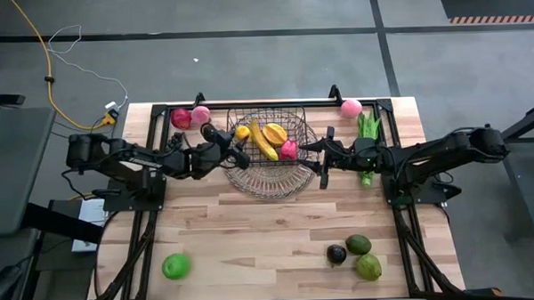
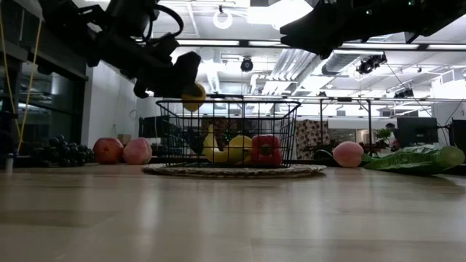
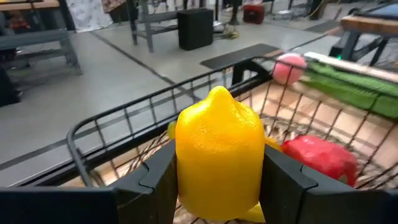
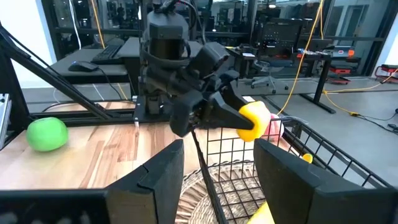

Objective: Build produce basket
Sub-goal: Put the lemon into the wire basket, then put the right peach into the wire basket

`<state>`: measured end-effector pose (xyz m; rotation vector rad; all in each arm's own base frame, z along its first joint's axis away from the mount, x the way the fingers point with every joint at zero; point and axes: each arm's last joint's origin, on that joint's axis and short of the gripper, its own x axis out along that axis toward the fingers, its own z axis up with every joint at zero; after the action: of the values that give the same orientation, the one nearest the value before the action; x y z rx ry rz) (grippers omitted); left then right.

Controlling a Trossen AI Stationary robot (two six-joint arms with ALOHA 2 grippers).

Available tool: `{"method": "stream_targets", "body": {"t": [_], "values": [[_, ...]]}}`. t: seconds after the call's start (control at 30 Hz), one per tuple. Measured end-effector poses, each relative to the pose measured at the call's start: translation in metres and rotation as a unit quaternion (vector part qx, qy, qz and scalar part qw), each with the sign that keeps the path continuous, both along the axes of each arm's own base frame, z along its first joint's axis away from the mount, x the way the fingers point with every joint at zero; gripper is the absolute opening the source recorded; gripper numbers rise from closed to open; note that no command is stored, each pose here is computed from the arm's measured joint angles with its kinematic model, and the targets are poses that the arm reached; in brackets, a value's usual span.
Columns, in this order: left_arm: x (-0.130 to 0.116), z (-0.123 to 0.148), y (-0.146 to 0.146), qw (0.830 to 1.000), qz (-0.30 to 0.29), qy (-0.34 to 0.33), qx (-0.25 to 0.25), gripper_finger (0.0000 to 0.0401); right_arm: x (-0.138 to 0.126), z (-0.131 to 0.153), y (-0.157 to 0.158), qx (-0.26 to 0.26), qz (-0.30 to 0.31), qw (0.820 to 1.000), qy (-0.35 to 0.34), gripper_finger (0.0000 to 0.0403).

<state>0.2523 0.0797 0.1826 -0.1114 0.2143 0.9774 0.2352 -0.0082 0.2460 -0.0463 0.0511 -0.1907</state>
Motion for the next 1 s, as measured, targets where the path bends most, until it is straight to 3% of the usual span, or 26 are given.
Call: {"method": "stream_targets", "body": {"t": [0.23, 0.67, 0.83, 1.0], "values": [[0.0, -0.003, 0.004, 1.0, 0.01, 0.006, -0.001, 0.0181, 0.0, 0.0, 0.0, 0.0, 0.0, 1.0, 0.0, 0.0185], [0.0, -0.003, 0.004, 1.0, 0.006, 0.007, -0.002, 0.0281, 0.0, 0.0, 0.0, 0.0, 0.0, 1.0, 0.0, 0.0185], [0.001, 0.015, -0.009, 0.997, -0.073, -0.024, 0.013, 0.0288, 0.0, 0.0, 0.0, 0.0, 0.0, 1.0, 0.0, 0.0185], [-0.009, 0.049, -0.036, 0.98, -0.183, -0.061, 0.048, 0.0285, 0.0, 0.0, 0.0, -0.001, 0.001, 1.0, 0.0, 0.0185]]}}
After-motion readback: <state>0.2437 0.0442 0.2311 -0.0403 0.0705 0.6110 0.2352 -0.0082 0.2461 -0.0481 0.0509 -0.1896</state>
